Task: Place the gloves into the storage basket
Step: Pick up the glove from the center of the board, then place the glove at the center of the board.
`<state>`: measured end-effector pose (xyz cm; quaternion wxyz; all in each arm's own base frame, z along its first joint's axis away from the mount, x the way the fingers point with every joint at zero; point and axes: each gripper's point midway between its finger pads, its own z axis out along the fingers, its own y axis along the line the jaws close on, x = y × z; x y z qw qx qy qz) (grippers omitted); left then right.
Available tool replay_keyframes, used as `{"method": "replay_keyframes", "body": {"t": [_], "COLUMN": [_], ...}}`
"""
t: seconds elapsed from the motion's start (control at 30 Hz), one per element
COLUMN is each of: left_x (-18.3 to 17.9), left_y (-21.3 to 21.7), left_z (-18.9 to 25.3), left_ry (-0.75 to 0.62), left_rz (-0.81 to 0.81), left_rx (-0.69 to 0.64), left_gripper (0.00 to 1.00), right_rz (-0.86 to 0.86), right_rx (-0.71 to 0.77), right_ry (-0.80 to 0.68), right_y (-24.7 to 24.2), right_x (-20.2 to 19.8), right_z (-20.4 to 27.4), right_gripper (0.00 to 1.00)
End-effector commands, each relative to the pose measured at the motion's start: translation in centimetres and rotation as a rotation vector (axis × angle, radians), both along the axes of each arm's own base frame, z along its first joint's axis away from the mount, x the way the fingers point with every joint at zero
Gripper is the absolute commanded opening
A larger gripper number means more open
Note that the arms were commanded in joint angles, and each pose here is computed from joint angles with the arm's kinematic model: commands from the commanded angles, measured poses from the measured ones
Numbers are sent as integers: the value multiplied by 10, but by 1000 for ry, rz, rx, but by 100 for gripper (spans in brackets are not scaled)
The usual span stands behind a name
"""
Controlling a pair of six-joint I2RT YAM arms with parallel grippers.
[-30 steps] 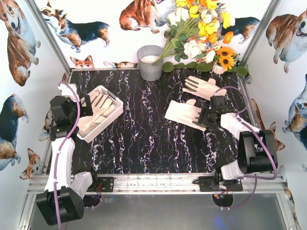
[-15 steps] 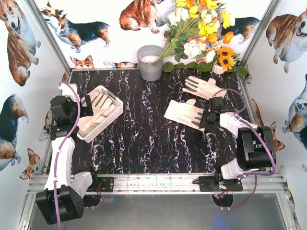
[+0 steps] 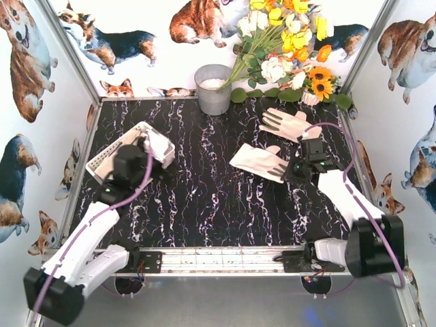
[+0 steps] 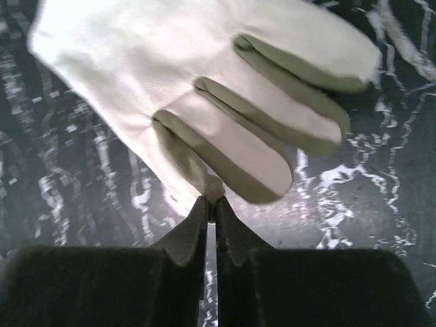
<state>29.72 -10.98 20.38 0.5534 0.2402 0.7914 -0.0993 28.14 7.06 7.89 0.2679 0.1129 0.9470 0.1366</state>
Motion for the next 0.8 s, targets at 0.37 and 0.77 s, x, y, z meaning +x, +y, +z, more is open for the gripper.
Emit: {"method": "replay_keyframes", "body": {"t": [0.37,0.77], "left_x": [-54,-40], "left_y": [-249,-308], "left_z": [29,4], "left_ry": [-153,-204], "left_rz": [-498,-581], "left_rx": [46,83], "left_gripper": [100,100], "right_rz": [244,331], "right_rx": [283,293], "right_ry": [-223,-308], "right_y": [64,66], "right_x": [-29,-61], "right_z": [151,188], "right_gripper": [0,0]}}
